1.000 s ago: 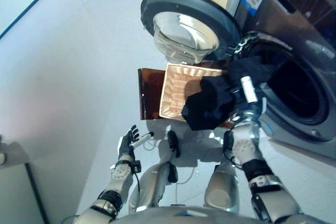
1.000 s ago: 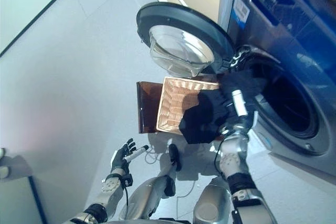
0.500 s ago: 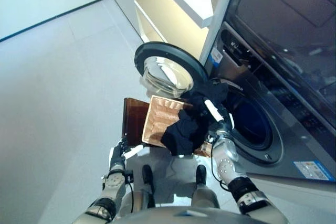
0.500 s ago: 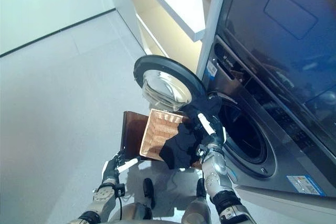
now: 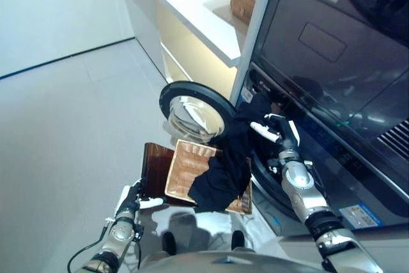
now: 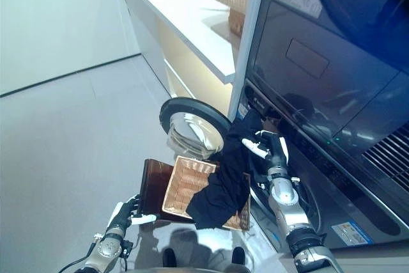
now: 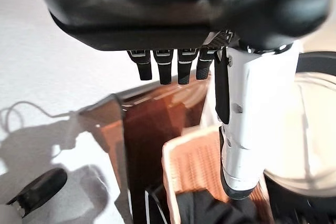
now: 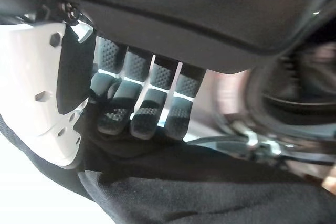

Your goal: Pick up the clothes and place them into the washing machine

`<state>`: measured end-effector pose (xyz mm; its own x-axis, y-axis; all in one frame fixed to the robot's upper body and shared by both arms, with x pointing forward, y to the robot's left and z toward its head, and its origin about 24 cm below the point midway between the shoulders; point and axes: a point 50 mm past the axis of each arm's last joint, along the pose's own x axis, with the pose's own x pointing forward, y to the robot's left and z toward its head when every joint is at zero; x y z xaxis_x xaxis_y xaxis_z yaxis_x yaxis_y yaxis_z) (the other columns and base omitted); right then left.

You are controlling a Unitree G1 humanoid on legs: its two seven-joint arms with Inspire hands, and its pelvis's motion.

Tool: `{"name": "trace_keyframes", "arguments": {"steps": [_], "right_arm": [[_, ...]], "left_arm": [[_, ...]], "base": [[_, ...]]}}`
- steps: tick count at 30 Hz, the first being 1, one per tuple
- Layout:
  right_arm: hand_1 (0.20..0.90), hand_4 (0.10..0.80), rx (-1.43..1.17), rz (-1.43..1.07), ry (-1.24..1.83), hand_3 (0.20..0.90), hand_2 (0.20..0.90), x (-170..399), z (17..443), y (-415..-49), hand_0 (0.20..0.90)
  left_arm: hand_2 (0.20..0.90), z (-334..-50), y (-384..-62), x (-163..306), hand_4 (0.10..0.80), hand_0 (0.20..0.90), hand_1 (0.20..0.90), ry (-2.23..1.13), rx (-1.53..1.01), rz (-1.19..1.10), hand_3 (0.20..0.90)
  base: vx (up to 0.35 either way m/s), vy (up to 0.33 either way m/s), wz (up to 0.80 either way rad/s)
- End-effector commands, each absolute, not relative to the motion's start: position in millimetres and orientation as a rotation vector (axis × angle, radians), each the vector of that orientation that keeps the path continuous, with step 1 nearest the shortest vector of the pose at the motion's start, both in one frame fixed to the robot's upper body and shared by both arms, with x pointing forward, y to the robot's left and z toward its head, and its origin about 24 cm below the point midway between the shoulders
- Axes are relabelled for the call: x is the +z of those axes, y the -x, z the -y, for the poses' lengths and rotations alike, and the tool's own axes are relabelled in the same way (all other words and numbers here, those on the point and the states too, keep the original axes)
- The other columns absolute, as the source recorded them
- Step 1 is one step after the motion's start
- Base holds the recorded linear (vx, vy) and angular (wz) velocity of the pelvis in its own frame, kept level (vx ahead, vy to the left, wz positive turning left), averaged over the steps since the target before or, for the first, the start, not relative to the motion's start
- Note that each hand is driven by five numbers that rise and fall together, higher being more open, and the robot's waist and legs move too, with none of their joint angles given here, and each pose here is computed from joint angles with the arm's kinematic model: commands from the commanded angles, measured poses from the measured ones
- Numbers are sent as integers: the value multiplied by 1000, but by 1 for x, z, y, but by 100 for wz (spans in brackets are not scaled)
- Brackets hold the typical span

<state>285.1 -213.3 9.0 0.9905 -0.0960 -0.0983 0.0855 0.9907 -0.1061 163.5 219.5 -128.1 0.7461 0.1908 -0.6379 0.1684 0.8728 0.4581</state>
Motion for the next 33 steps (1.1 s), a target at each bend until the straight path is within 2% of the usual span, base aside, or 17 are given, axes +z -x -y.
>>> {"name": "trace_keyframes", "arguments": {"steps": [1,16,23,33], "right_arm": [[200,300,-11,251,131,200,200,94,201,-325,200],[200,300,84,404,171,200,200,139,179,-339,200],[200,300,154,558,158,200,200,191,159,-348,200],[200,300,270,654,171,200,200,230,139,-349,200]], "left_arm": [[900,-216,-205,-108,800,900,900,-609,-69,-598,900],[900,-214,-217,-95,800,900,900,-621,-100,-505,900],[900,-212,-235,-82,800,900,900,-588,-82,-457,900],[900,-204,-250,-75,800,900,900,-541,-80,-435,900]], "base": [[0,0,0],[9,-1,1],[1,-1,-1],[2,-1,0]]}}
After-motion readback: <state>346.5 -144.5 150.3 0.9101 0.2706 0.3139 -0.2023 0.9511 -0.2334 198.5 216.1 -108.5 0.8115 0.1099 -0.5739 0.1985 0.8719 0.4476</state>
